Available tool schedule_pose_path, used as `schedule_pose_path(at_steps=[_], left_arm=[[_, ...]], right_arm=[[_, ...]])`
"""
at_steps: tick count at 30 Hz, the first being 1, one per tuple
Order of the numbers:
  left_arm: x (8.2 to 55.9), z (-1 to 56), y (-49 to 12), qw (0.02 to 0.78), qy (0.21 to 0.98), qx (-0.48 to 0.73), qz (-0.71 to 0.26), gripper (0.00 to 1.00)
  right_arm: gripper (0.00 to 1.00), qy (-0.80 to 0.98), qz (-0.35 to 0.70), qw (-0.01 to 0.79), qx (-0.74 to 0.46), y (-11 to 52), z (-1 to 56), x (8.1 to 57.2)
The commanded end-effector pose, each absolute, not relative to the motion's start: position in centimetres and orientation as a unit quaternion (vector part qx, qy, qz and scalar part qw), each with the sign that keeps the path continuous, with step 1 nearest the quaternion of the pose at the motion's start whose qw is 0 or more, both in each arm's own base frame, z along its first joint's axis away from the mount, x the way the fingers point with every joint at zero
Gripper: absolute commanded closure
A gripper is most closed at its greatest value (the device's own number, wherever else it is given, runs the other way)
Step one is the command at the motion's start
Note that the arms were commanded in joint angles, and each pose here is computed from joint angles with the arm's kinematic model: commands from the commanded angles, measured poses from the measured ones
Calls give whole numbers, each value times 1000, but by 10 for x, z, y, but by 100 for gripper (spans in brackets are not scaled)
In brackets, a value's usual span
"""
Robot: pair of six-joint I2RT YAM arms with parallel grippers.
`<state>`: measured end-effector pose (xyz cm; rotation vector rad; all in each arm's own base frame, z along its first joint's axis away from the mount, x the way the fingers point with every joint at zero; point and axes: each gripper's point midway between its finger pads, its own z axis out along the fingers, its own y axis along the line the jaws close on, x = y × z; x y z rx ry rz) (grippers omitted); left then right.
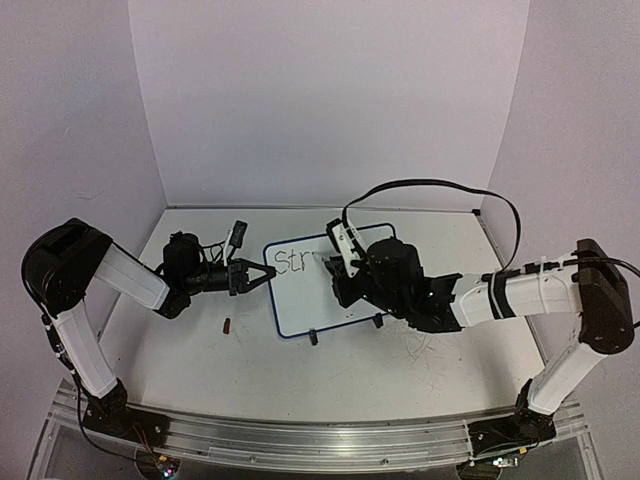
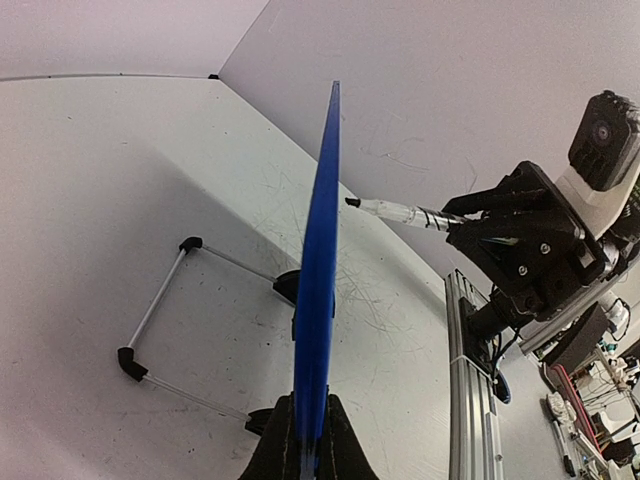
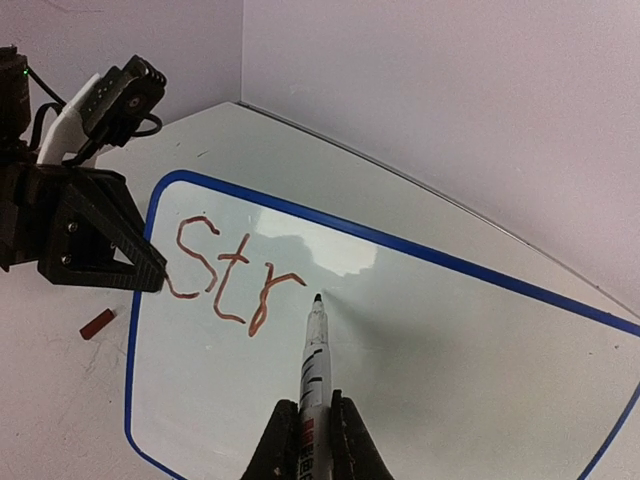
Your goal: Write a sentence on the whiteboard
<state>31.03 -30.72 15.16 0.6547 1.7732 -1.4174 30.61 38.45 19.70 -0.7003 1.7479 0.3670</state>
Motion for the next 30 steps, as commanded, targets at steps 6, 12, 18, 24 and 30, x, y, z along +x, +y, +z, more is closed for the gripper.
schedule_pose_path(at_steps=[6, 12, 18, 24, 30], left_arm=[[307, 164, -310, 385, 682, 271, -560, 100], [307, 166, -311, 385, 680, 273, -561, 100], [307, 167, -310, 387, 679, 274, -561, 100], [307, 167, -310, 387, 679, 274, -561, 100], [307, 167, -310, 387, 679, 274, -560, 100]], right_arm=[[100, 727, 169, 601, -285, 396, 221, 315], [100, 732, 156, 603, -277, 394, 220, 319], [100, 736, 150, 600, -277, 395, 216, 321], [100, 740, 150, 592, -281, 394, 211, 319], [100, 746, 153, 581, -288, 394, 202, 312]])
